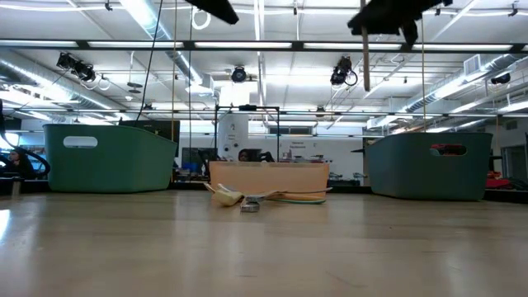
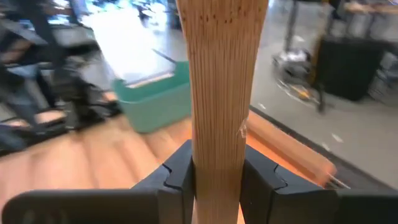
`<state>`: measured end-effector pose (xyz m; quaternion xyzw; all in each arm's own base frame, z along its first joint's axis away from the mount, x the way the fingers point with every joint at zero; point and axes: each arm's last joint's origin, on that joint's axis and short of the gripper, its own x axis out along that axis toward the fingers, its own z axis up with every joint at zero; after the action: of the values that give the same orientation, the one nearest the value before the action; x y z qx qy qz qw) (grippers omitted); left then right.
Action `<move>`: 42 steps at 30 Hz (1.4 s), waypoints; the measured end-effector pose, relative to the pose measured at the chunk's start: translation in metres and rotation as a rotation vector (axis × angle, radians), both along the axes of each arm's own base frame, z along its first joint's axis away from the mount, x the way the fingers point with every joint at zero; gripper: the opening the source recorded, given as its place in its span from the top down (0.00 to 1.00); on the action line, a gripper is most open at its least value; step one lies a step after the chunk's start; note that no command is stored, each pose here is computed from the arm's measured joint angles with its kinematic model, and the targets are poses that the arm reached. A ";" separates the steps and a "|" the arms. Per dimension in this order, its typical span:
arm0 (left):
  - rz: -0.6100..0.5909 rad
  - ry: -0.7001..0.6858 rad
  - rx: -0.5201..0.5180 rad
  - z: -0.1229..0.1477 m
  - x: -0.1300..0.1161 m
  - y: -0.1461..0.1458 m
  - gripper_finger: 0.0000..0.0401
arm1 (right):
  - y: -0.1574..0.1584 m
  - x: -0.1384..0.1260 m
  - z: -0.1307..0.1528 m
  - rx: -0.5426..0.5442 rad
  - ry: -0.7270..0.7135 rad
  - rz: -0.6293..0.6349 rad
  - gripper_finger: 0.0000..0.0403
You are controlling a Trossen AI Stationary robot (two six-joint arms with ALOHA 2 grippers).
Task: Pick & Place Kitchen Items
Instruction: Put the brown spoon into the blue bin
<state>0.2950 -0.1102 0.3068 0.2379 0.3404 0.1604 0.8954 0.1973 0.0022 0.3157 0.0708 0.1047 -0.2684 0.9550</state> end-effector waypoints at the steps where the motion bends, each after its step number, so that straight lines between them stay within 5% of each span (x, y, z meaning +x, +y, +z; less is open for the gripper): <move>1: -0.004 0.007 -0.009 -0.003 0.000 0.000 0.65 | -0.004 -0.003 -0.001 0.013 0.008 -0.026 0.77; 13: -0.049 0.103 -0.098 -0.036 -0.007 -0.001 0.65 | -0.054 -0.027 -0.007 0.115 0.072 -0.266 0.77; 25: -0.063 0.059 -0.151 -0.063 -0.008 -0.003 0.65 | -0.102 -0.053 -0.015 0.217 0.121 -0.488 0.77; 42: -0.109 0.015 -0.215 -0.062 -0.004 -0.006 0.65 | -0.130 -0.079 -0.047 0.406 0.391 -0.712 0.77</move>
<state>0.2907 -0.1165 0.2448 0.1599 0.3491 0.0723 0.9205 0.1182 -0.1282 0.2688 0.2363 0.3030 -0.5624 0.7322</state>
